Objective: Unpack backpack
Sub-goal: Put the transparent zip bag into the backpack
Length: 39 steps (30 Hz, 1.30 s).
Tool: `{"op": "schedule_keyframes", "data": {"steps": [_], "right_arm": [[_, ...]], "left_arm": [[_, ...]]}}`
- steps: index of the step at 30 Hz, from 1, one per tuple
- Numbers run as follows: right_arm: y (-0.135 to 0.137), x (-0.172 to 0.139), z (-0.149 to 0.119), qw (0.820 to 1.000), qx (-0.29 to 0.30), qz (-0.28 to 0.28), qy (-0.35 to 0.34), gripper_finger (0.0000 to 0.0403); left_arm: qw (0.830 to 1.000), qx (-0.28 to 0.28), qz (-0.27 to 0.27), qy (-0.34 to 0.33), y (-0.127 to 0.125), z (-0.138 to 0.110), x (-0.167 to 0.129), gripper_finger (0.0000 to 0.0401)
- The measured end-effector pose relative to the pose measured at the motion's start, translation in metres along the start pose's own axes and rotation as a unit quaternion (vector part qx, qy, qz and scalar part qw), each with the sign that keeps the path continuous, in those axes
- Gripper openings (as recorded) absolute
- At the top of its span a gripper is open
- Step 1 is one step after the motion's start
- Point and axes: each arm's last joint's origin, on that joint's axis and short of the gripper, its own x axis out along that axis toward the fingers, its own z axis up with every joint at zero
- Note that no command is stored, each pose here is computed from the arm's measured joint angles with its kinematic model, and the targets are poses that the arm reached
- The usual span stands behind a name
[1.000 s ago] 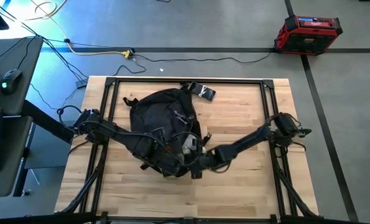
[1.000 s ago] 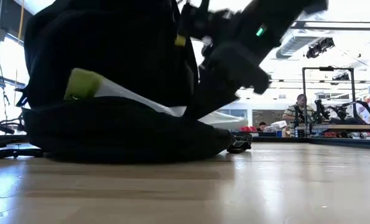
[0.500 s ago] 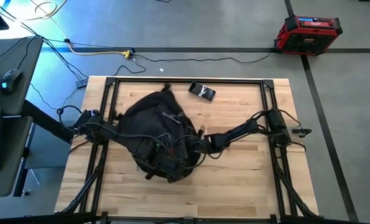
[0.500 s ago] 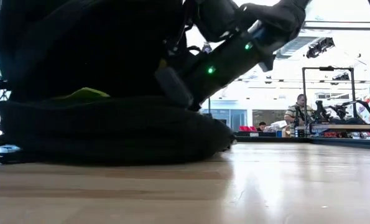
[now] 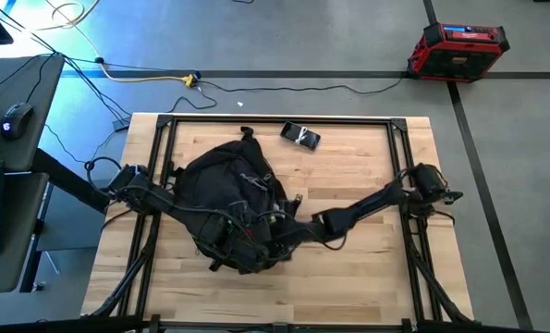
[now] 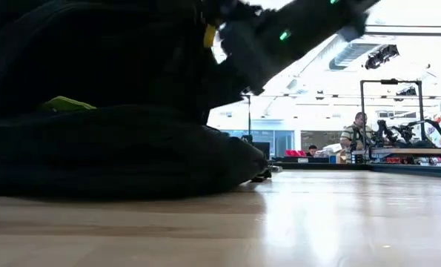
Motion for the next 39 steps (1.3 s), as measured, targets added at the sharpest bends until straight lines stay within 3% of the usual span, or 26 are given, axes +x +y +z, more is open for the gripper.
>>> {"op": "schedule_keyframes", "data": {"steps": [5, 8, 12, 18, 23, 25, 32, 39], "right_arm": [[0.017, -0.008, -0.004, 0.998, -0.006, 0.062, 0.023, 0.0], [0.013, -0.001, -0.018, 0.994, -0.013, 0.084, 0.076, 0.0], [-0.001, 0.023, -0.029, 0.994, 0.003, 0.082, 0.075, 0.0], [-0.029, 0.048, -0.033, 0.997, 0.055, 0.047, 0.034, 0.0], [-0.047, 0.052, -0.032, 0.994, 0.098, -0.048, 0.018, 0.0], [-0.047, 0.053, -0.029, 0.994, 0.096, -0.053, 0.003, 0.0], [-0.021, 0.047, -0.025, 0.994, 0.071, 0.088, -0.007, 0.0], [0.006, 0.031, -0.015, 0.991, -0.029, 0.124, -0.037, 0.0]], "left_arm": [[1.0, 0.002, 0.003, -0.003, -0.001, -0.001, 0.0, 0.0], [1.0, 0.003, 0.003, -0.003, -0.001, -0.001, -0.001, 0.0], [1.0, 0.015, 0.004, -0.007, -0.002, 0.0, 0.0, 0.0], [0.999, 0.021, -0.003, -0.034, -0.004, 0.005, 0.0, 0.0], [0.998, 0.03, -0.008, -0.051, -0.007, 0.007, 0.0, 0.0], [0.998, 0.03, -0.005, -0.055, -0.007, 0.008, -0.001, 0.0], [0.998, 0.034, -0.01, -0.048, -0.008, 0.006, -0.001, 0.0], [0.998, 0.033, 0.011, -0.058, -0.007, 0.006, -0.001, 0.0]]}}
